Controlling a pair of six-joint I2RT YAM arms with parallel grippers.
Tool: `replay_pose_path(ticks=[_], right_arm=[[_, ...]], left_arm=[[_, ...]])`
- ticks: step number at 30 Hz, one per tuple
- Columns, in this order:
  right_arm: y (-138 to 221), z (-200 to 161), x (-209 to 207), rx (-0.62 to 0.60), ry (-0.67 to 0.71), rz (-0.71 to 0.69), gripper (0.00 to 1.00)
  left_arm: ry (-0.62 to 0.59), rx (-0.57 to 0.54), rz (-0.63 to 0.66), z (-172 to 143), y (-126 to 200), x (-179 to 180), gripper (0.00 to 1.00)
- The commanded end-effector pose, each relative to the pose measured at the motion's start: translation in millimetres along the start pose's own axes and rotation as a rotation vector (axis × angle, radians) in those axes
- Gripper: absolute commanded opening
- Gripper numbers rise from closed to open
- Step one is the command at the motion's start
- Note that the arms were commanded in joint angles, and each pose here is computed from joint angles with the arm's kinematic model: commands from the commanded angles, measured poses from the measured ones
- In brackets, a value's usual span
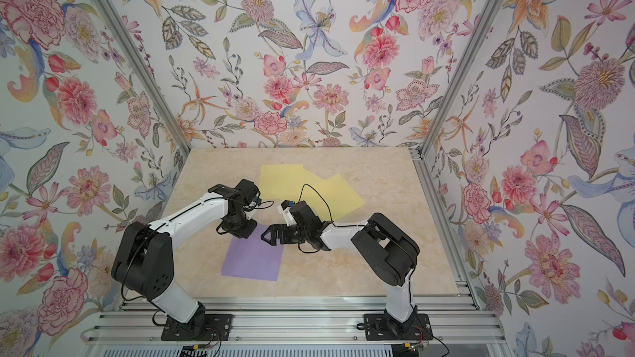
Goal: Sort the scattered colored papers by color
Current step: Place the colored paper.
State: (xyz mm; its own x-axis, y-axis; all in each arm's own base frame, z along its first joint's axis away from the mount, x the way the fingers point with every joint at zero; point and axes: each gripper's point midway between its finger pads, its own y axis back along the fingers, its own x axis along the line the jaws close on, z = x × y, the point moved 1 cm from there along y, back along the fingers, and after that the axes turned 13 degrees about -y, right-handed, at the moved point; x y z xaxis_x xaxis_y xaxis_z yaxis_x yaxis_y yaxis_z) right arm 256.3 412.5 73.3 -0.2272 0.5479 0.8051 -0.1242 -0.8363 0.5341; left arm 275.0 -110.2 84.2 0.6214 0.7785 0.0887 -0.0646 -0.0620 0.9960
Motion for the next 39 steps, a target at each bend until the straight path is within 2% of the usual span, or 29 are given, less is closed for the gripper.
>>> replay_pose_path(ticks=[1, 25, 26, 28, 31, 33, 36, 39], right_arm=[[-10.8, -4.9, 1.3, 0.033, 0.014, 0.001, 1.0], [-22.7, -14.8, -21.1, 0.096, -0.054, -0.09, 1.0], [-22.3, -15.0, -21.9, 0.095, -0.056, -0.092, 1.0], [-22.5, -15.0, -21.5, 0.095, -0.055, -0.092, 1.0], [-21.5, -14.4, -21.6, 0.091, -0.055, -0.094, 1.0], [-21.6, -14.6, -21.7, 0.092, -0.054, -0.096, 1.0], [-21.7, -14.9, -21.3, 0.093, -0.051, -0.097, 1.0], [-21.4, -13.3, -20.6, 0.092, -0.043, -0.103, 1.0]], left_arm=[[-0.012, 0.025, 0.019, -3.4, -2.8, -0.6, 0.0], [0.008, 0.033, 0.048, -7.4, -2.4, 3.4, 0.0], [0.01, 0.031, 0.05, -7.8, -1.3, 3.8, 0.13], [0.02, 0.023, 0.073, -7.0, 3.5, 7.6, 0.47], [0.053, -0.007, 0.183, -2.9, 26.3, 27.6, 0.7], [0.088, -0.046, 0.295, 2.0, 48.3, 46.9, 0.77], [0.196, -0.118, 0.486, 4.3, 86.4, 81.3, 0.8], [0.303, -0.224, 0.56, 9.6, 114.9, 102.6, 0.8]])
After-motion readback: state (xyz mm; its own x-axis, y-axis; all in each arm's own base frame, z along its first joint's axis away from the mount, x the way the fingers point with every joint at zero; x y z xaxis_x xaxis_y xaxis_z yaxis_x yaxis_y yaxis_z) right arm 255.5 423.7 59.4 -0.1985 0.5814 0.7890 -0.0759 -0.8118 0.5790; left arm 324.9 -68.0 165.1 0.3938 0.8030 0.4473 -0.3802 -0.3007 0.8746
